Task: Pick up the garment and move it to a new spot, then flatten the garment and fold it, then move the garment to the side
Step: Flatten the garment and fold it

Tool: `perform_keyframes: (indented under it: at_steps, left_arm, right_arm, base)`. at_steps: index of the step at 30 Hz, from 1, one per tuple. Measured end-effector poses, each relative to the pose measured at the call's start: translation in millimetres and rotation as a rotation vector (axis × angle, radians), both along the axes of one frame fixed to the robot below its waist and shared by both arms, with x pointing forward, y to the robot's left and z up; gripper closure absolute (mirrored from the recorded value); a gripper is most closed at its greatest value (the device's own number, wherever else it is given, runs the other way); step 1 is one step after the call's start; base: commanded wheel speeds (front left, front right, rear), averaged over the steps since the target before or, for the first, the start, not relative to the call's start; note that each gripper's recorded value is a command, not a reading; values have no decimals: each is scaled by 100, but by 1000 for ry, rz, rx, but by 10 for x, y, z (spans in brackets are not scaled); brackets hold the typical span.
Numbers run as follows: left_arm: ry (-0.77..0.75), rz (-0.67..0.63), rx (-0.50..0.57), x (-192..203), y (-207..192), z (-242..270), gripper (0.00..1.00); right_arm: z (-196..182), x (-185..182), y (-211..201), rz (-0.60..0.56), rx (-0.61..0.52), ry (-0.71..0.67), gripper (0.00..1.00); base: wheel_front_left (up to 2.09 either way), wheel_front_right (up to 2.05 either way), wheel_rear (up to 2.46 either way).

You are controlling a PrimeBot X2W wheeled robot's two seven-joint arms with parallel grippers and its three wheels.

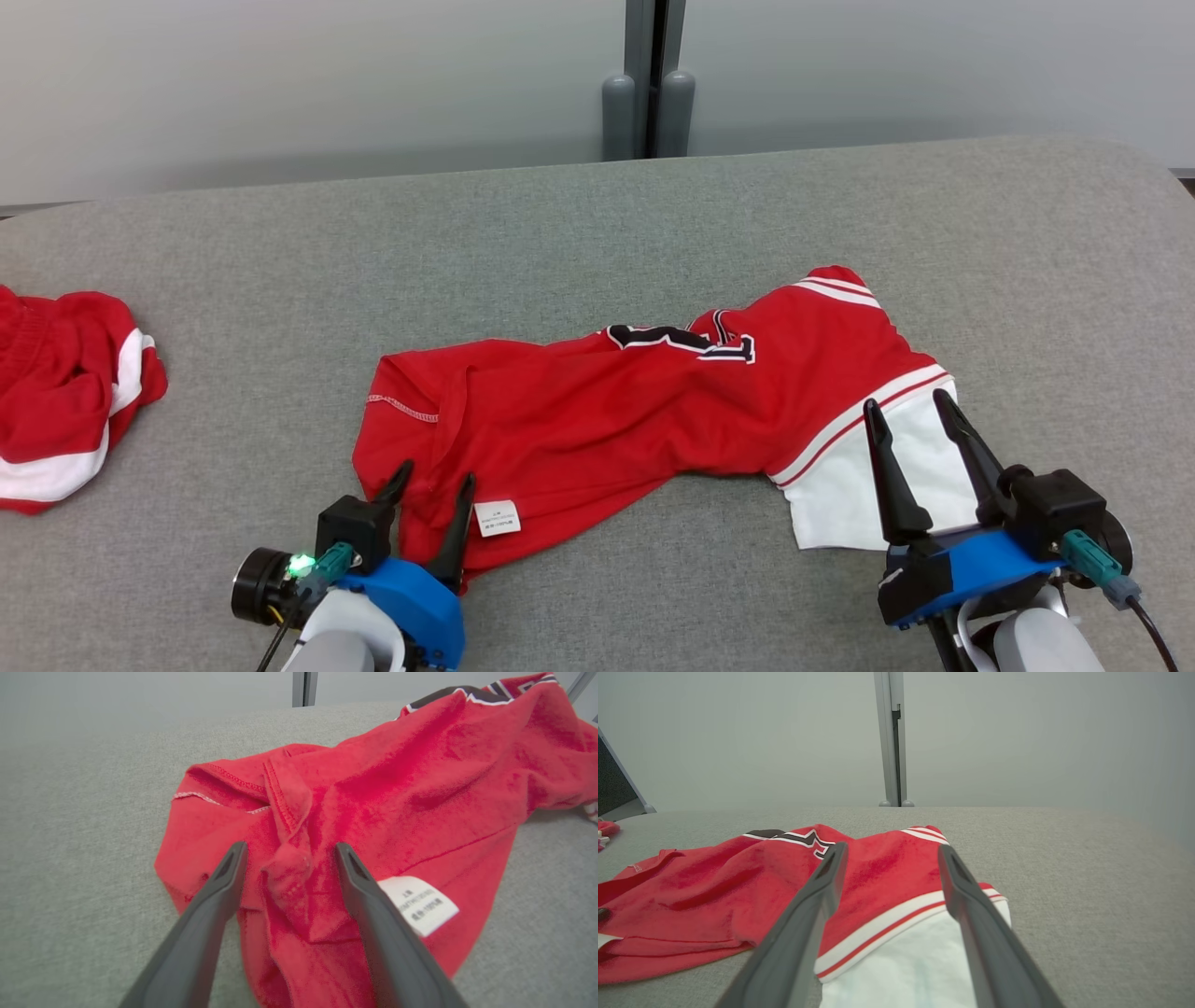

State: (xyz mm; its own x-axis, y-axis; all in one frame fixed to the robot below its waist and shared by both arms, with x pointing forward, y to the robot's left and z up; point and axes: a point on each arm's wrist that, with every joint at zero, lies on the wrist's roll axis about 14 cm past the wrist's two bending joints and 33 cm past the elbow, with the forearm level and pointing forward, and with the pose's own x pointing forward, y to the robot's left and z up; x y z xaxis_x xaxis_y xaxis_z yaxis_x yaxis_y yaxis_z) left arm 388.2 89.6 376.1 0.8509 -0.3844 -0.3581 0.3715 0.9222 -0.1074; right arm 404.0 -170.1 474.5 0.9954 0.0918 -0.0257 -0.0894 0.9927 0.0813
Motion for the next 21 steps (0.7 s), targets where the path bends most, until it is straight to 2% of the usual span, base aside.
perform_keyframes:
  at_steps: [1,2,3,4,13,21]
  left_arm:
    - [-1,-5,1,8,-13,-1,7]
    - [-3,-8,-1,21,-26,3,55]
    - [-4,-9,-3,39,-37,10,96]
    - [-5,-9,-4,58,-42,15,100]
    - [-62,-5,-8,341,-23,194,100]
    - [-260,-32,-23,942,-117,873,100]
  right_arm:
    - [-6,-2,-6,-2,0,1,0]
    - [-7,-2,-12,-4,0,1,0]
    - [-5,-1,-19,-6,0,0,0]
    - [-4,-2,-26,-8,0,-1,0]
    - [-7,-5,-101,-29,-2,-1,0]
    - [-24,-25,-221,-66,5,1,0]
  base:
    - [0,0,0]
    - [0,0,0]
    - [0,0,0]
    - [0,0,0]
    - [0,0,0]
    - [0,0,0]
